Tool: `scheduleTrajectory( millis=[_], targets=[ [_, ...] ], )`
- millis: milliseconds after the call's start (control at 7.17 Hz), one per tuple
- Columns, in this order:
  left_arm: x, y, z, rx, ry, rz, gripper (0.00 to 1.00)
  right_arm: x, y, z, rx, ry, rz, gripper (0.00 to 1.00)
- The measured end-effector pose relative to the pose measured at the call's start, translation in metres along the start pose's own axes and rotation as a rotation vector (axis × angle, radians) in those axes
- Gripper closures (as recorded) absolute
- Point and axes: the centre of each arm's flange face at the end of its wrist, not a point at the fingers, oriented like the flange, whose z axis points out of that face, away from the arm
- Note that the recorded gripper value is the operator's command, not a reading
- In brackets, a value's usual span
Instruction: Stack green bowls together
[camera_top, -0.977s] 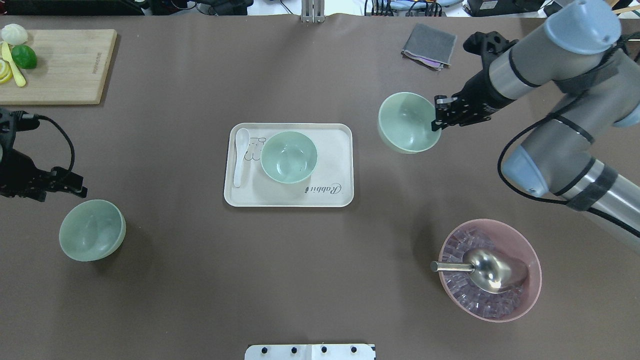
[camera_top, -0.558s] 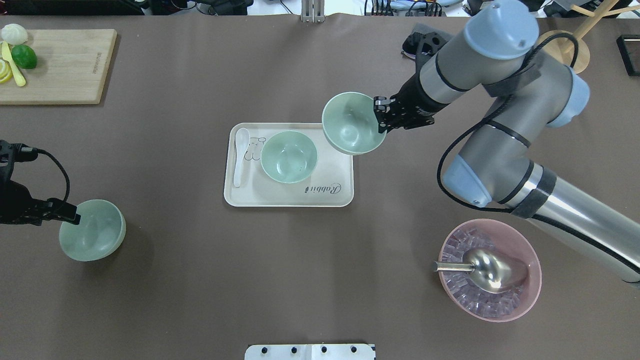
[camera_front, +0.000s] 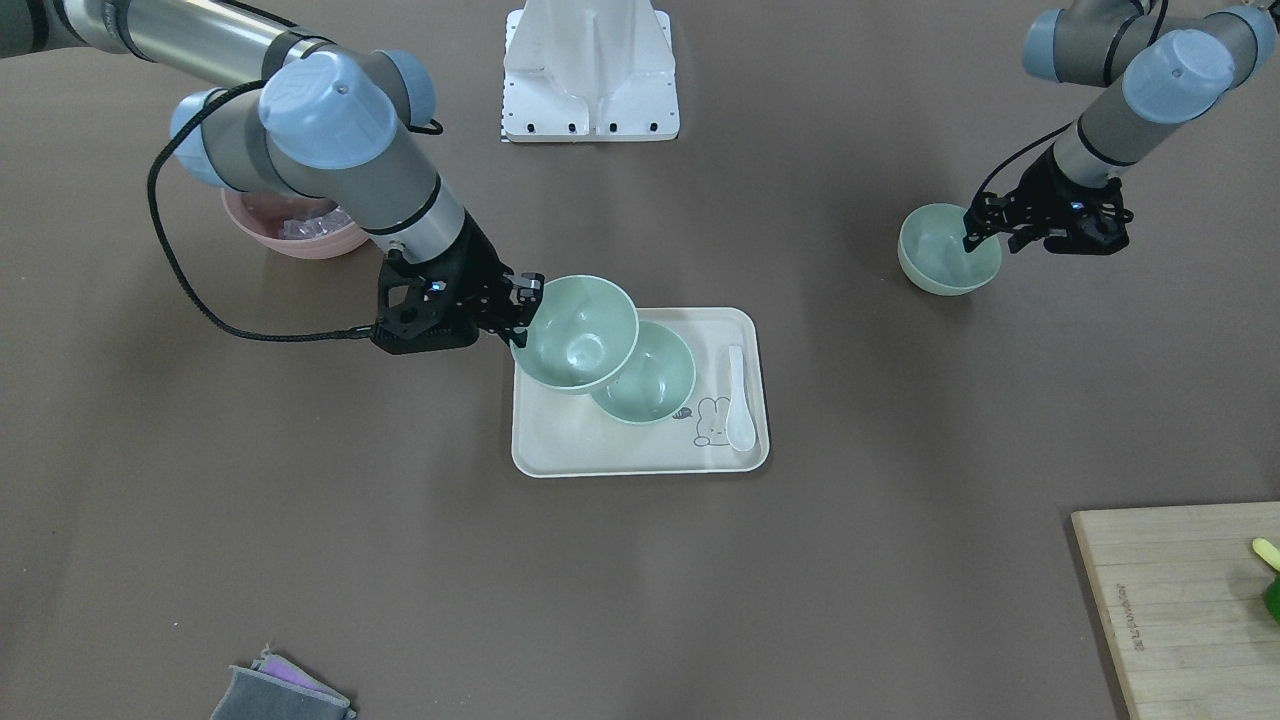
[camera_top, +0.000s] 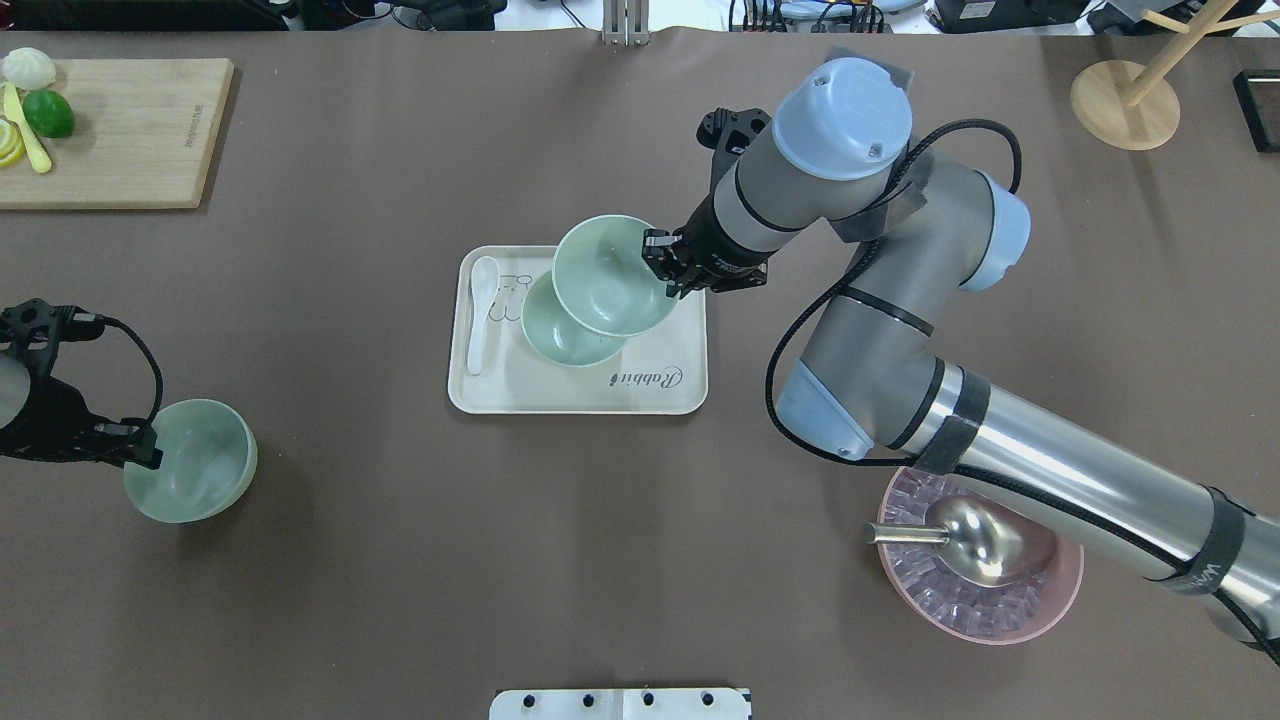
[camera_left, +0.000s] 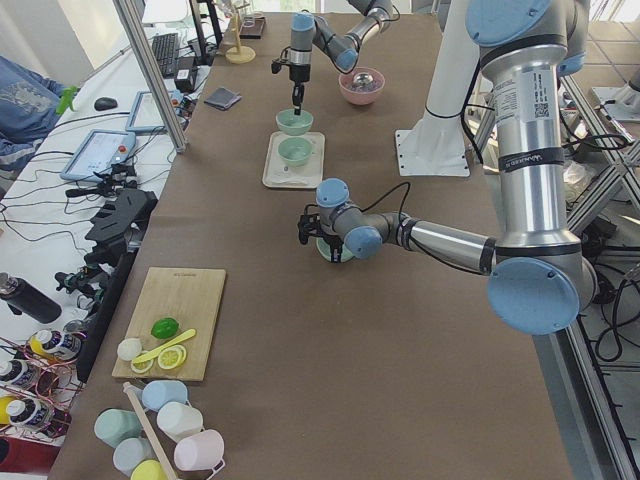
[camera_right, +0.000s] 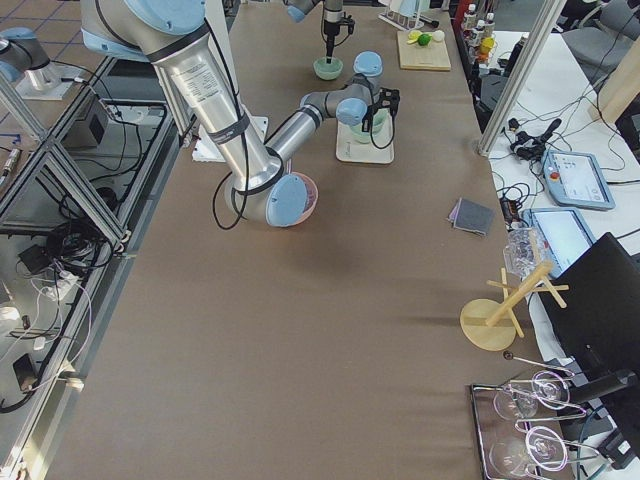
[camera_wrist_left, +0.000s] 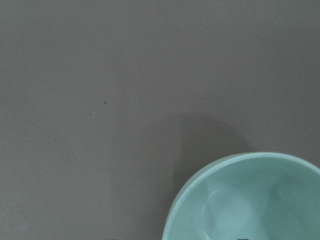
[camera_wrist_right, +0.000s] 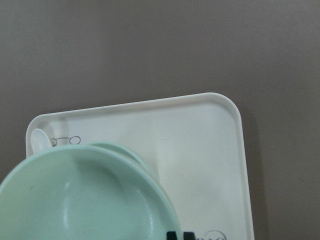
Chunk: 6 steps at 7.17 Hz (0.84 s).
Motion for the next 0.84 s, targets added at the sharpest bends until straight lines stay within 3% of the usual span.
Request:
scheduleTrajectory(
  millis=[279, 698, 837],
  targets=[
    [0.004, -0.002, 0.001, -0.004, 0.007, 0.004, 1.00, -0.020, -0.004, 0.012, -0.004, -0.009, 0.014, 1.00],
    [0.008, -0.001, 0.000, -0.024, 0.026, 0.005, 1.00, -0.021, -0.015, 0.048, -0.009, -0.116, 0.092, 1.00],
    [0.009, -0.001, -0.001, -0.024, 0.029, 0.002, 1.00, -0.021, -0.016, 0.051, -0.020, -0.128, 0.103, 0.84]
  ],
)
